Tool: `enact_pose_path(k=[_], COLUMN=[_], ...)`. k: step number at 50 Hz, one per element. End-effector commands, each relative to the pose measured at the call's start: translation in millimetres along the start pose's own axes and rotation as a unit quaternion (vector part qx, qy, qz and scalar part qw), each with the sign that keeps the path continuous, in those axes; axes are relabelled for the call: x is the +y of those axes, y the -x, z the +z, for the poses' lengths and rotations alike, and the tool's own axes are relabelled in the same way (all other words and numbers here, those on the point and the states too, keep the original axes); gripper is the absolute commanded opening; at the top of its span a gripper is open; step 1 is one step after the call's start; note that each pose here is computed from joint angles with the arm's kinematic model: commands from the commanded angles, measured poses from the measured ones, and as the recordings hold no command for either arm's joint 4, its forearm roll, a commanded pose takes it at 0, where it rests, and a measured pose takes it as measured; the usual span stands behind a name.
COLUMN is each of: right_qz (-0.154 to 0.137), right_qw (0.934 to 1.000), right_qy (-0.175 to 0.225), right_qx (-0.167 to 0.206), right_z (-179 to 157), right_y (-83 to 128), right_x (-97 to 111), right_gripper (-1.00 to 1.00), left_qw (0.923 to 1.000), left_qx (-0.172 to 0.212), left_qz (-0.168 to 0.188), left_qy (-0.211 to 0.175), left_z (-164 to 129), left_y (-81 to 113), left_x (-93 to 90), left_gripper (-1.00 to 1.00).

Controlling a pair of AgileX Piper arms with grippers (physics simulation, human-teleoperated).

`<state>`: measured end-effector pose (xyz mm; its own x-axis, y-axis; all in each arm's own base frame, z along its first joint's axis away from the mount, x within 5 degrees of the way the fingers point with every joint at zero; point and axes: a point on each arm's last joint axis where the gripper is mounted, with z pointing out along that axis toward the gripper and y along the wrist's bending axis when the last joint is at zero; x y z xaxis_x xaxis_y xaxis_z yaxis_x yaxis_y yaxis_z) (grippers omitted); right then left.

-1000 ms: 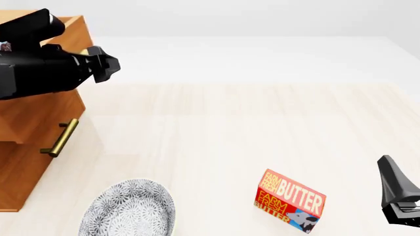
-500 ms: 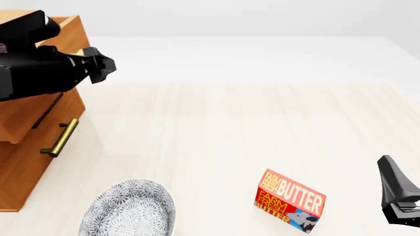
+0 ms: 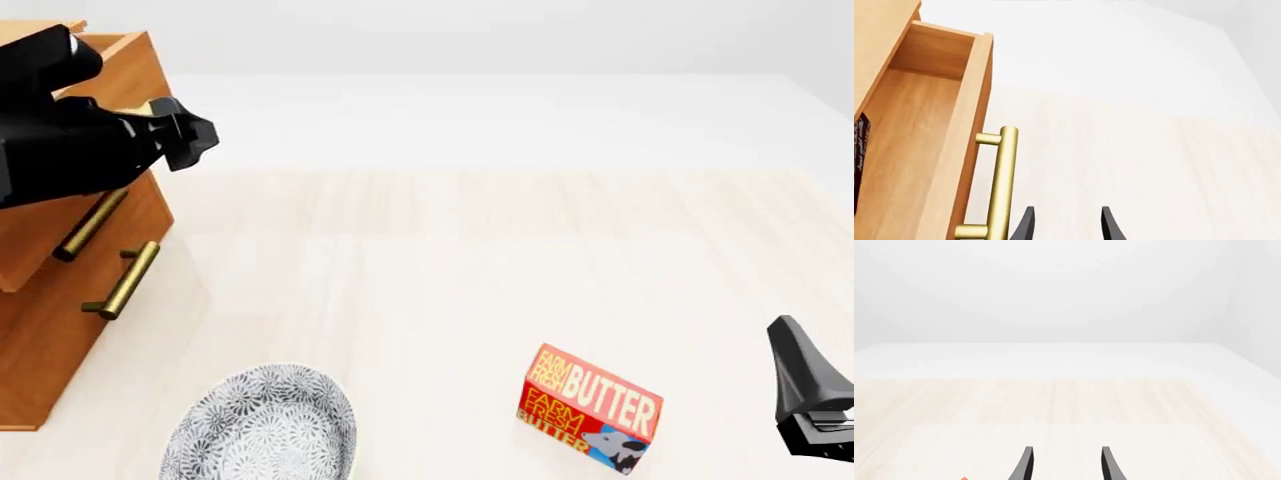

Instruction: Put the chocolate pudding in the top drawer of the cabinet and close it.

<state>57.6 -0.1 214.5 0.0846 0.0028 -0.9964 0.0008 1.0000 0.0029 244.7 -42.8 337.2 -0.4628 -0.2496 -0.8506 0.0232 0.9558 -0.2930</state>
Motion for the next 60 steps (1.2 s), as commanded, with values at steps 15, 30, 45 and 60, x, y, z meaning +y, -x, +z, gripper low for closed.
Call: enact_pose_path(k=[15,30,45,60], right_qz=[0.000,0.000,0.000,0.000], right_qw=[1.0000,1.0000,1.0000,1.0000], right_qy=[0.000,0.000,0.000,0.000], right_qx=[0.000,0.000,0.000,0.000], right_z=[0,0,0,0], right_y=[0,0,0,0], right_x=[0,0,0,0], right_gripper=[1.00,1.00,1.00,1.00], left_qw=[0.9996,0.9991,0.9986,0.9977], left_qx=[-0.001,-0.005,-0.009,-0.017], left_qz=[-0.003,-0.004,-0.007,-0.005], left_qy=[0.028,0.041,0.052,0.066], left_z=[-1,0,-1,-6], left_y=[-3.9,-5.5,-6.6,-0.4], left_x=[16.7,25.1,31.7,38.4], left_gripper=[1.00,1.00,1.00,1.00])
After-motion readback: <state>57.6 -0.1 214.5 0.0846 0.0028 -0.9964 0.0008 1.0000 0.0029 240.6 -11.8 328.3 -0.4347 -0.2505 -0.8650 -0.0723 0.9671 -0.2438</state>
